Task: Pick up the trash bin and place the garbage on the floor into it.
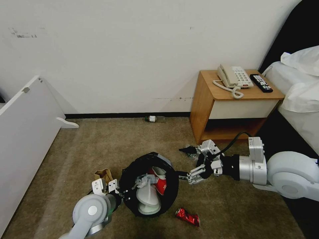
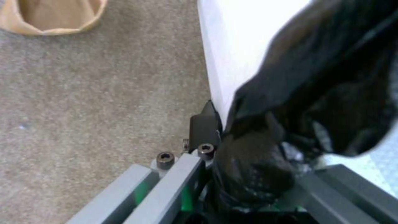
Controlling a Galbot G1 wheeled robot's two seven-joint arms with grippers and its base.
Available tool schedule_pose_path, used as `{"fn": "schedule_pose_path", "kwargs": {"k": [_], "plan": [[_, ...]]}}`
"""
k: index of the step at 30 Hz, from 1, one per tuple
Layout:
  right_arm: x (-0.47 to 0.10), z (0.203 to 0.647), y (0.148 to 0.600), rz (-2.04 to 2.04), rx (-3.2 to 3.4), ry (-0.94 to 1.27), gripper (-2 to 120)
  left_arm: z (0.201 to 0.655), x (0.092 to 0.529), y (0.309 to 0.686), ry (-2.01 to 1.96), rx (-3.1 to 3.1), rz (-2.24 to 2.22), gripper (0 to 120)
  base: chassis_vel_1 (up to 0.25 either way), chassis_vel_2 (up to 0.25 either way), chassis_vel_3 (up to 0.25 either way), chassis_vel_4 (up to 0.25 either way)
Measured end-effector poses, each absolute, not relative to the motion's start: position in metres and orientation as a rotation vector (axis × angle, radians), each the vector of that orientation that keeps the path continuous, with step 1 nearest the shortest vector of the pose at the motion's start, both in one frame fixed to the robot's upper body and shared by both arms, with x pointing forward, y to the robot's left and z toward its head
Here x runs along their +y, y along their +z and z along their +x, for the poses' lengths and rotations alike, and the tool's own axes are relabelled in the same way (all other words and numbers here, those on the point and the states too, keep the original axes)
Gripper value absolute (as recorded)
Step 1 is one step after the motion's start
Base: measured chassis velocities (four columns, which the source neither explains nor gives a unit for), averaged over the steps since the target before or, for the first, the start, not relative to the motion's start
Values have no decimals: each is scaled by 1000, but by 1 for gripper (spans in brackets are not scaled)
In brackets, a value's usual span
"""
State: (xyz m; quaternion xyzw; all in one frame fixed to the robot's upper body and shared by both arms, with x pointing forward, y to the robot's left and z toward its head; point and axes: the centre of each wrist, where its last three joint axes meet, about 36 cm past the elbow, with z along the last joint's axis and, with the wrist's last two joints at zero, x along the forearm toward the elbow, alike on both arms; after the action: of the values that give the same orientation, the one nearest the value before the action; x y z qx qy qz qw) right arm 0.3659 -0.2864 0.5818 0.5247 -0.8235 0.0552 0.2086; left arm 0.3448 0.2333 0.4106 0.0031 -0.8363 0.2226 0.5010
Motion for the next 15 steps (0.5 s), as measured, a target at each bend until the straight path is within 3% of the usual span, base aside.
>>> {"fn": "schedule_pose_path", "kwargs": {"k": [15], "plan": [[-295,362,558,1387,-2135,148,100,345,246,410,523,-2028,79,0,0,0,0,0]]}}
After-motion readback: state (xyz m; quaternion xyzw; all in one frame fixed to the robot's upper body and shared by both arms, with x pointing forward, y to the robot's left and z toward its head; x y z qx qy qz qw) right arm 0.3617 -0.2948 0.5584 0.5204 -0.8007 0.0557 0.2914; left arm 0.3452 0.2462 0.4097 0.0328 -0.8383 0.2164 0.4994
